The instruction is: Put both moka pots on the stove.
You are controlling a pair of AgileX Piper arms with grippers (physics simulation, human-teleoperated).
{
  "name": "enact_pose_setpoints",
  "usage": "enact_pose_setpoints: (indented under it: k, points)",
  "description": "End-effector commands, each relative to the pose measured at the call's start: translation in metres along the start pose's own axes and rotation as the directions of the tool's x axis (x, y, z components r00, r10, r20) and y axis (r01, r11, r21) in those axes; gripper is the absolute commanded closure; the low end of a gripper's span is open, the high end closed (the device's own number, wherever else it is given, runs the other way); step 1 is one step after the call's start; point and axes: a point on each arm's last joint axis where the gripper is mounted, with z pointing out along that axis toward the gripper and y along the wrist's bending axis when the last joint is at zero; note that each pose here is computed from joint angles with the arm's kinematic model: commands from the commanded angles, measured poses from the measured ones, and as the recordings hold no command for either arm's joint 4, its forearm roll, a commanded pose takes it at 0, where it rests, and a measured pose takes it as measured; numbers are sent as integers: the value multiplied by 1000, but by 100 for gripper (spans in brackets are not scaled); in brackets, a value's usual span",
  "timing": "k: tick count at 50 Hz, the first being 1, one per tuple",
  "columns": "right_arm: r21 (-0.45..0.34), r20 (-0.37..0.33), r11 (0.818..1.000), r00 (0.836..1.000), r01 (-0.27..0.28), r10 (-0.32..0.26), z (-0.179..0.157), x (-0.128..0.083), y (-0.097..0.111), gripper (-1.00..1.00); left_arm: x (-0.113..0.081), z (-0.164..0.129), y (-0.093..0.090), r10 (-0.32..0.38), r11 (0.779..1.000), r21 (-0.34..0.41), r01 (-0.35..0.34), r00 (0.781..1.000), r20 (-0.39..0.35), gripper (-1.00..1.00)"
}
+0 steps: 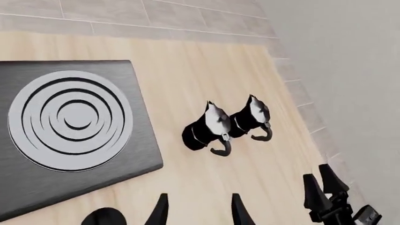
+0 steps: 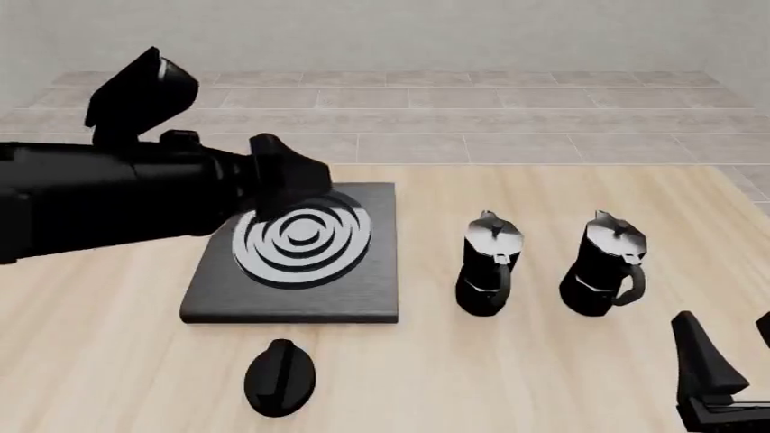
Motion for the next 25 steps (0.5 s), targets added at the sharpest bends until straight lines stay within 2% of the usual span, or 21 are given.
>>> enact_pose_setpoints:
  k: [1, 10, 19, 25]
  points:
    - [0, 0, 1000, 1000, 0, 0, 0, 0, 0, -100, -5, 21, -15, -32, 999, 29, 33, 999, -22, -100]
    - [0, 0, 1000, 1000, 0, 0, 0, 0, 0, -100, -6, 33, -19, -55, 998, 33, 55, 998, -27, -100]
    - [0, 0, 1000, 1000, 0, 0, 0, 0, 0, -100, -14, 40, -23, -44, 998, 38, 45, 999, -10, -100]
    - [0, 0, 1000, 1000, 0, 0, 0, 0, 0, -100, -13, 51, -23, -53, 998, 40, 54, 999, -12, -100]
